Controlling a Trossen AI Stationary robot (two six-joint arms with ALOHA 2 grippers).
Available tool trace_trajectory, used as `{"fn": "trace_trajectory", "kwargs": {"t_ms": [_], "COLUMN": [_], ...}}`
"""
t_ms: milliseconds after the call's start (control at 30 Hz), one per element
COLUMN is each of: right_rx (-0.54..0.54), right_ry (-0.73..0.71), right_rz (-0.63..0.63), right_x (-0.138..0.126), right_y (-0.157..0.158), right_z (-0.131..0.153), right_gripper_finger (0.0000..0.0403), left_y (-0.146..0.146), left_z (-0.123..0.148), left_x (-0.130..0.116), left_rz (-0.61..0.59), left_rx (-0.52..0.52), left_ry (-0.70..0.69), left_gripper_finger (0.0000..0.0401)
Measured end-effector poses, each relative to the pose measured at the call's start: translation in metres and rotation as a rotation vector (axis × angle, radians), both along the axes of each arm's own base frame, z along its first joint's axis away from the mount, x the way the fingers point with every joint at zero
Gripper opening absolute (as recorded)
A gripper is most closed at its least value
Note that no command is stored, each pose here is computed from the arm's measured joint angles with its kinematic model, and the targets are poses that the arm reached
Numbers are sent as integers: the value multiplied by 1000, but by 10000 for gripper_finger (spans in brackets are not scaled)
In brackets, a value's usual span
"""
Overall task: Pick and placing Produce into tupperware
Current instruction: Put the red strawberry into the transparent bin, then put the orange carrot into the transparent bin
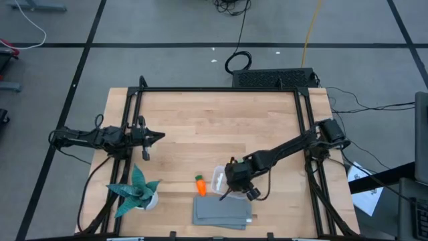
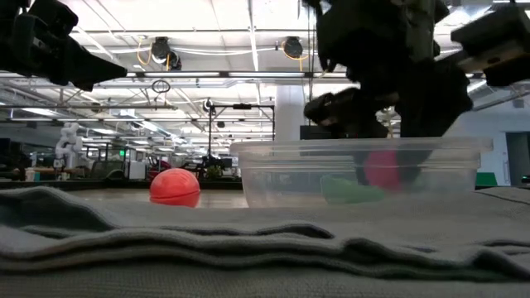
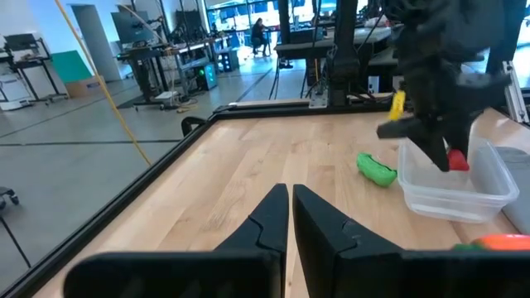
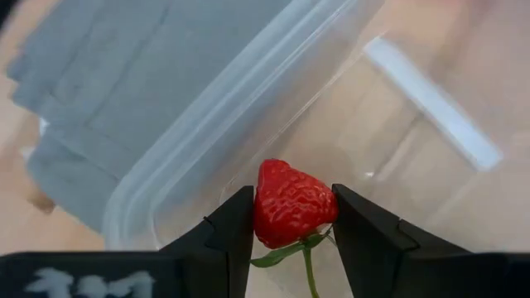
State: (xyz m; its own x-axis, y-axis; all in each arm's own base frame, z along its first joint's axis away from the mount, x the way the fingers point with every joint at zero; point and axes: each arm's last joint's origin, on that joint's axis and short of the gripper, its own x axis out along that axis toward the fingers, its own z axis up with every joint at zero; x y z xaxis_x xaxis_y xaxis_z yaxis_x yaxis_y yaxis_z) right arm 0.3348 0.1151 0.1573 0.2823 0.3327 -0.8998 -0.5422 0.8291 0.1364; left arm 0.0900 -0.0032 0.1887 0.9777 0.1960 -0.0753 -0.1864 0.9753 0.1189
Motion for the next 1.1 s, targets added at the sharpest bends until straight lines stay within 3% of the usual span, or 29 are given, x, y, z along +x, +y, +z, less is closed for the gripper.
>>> {"fn": "trace_trajectory", "kwargs": {"t_ms": [333,833,1100], "right_rx": [-20,-57,-44], "right_ry": [62,86,16], "right_rz": [2,-6,-48], "right_x": [12,9,5], "right_y": [5,2,-2], "right_z": [-7,-8,20], "right_gripper_finger": [145,197,210], "left_y": [0,0,0], "left_z": [-1,-1,-1], "left_x": [0,0,0], "left_rz": [0,0,-1], "left_rx": [-1,-4,-3], "left_ry": [8,12,13], "left_gripper_finger": [26,26,26]}}
